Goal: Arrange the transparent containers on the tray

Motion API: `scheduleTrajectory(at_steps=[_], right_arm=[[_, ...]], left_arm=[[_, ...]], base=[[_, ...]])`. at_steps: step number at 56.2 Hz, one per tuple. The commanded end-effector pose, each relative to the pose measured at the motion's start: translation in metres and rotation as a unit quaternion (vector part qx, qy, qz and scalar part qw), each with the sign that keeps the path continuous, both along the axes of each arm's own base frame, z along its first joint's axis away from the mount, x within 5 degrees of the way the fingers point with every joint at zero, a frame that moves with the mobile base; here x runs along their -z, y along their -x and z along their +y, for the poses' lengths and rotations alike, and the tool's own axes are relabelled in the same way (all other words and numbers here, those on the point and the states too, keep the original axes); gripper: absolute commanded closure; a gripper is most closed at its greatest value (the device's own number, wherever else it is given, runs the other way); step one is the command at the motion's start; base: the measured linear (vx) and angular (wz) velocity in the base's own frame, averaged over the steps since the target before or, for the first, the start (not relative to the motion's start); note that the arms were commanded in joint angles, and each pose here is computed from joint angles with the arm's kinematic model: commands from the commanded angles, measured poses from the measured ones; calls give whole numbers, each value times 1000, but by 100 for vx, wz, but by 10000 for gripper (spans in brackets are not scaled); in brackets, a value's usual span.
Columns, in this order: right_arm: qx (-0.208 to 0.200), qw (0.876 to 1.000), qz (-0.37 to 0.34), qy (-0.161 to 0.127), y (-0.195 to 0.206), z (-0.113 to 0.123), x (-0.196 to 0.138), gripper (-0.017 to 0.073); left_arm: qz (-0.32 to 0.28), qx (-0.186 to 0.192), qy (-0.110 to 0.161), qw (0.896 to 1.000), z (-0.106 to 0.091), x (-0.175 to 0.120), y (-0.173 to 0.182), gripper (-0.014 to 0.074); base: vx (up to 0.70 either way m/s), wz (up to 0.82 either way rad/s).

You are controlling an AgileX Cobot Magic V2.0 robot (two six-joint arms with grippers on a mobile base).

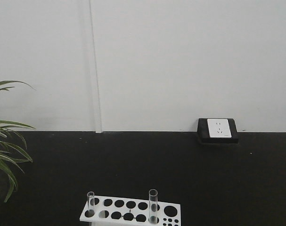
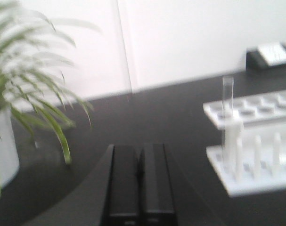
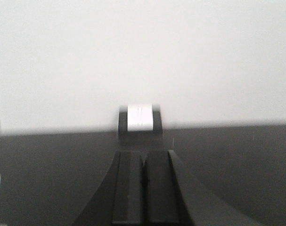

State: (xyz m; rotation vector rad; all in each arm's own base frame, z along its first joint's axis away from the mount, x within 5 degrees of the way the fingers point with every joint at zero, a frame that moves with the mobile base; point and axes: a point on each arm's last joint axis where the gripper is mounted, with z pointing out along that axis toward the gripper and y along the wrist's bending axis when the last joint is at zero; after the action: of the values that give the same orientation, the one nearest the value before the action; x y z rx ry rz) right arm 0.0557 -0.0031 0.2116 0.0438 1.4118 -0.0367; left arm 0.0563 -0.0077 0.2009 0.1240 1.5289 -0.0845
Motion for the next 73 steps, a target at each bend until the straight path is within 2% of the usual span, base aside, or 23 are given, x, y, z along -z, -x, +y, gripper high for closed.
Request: scheduleTrajectory(at_steps=[1, 6, 8, 13, 18, 26, 32, 39, 46, 58, 64, 73], right_arm=[[7, 993, -115, 10, 6, -1, -20, 571], [5, 991, -134, 5, 10, 0, -38, 571], [4, 990, -141, 3, 13, 0, -48, 571], [0, 986, -164, 1, 23, 1, -89, 571], [-1, 984, -180, 2, 27, 1, -137, 571], [-1, 983, -182, 4, 8, 0, -200, 571], [-1, 987, -162, 3, -20, -1, -223, 571], [-1, 990, -140, 1, -52, -3, -237, 571], [-1, 995, -101, -3, -76, -4, -229, 571], [-1, 998, -68, -4, -95, -5, -220, 544], [-1, 998, -65, -4, -96, -5, -220, 489], [-1, 998, -58, -4, -96, -5, -219, 316]], left_arm=[[-118, -10, 46, 992, 3, -17, 4, 601], [-172, -1, 96, 980, 5, -44, 11, 601], [-178, 2, 97, 979, 4, -54, 13, 601], [-185, 3, 61, 981, 4, -87, 20, 601], [-199, 1, 40, 979, 3, -125, 21, 601], [-183, 1, 33, 983, 0, -175, -5, 601], [-155, 0, 30, 987, -5, -199, -37, 601], [-119, 0, 25, 993, -9, -209, -73, 601], [-85, 0, 21, 996, -13, -205, -99, 601], [-64, 0, 22, 998, -15, -196, -119, 572], [-62, 1, 29, 998, -15, -195, -119, 533], [-64, 2, 37, 997, -15, -196, -119, 416]], base=[[0, 0], [0, 0], [0, 0], [0, 0], [0, 0], [0, 0], [0, 0], [0, 0], [0, 0], [0, 0], [0, 0], [0, 0]])
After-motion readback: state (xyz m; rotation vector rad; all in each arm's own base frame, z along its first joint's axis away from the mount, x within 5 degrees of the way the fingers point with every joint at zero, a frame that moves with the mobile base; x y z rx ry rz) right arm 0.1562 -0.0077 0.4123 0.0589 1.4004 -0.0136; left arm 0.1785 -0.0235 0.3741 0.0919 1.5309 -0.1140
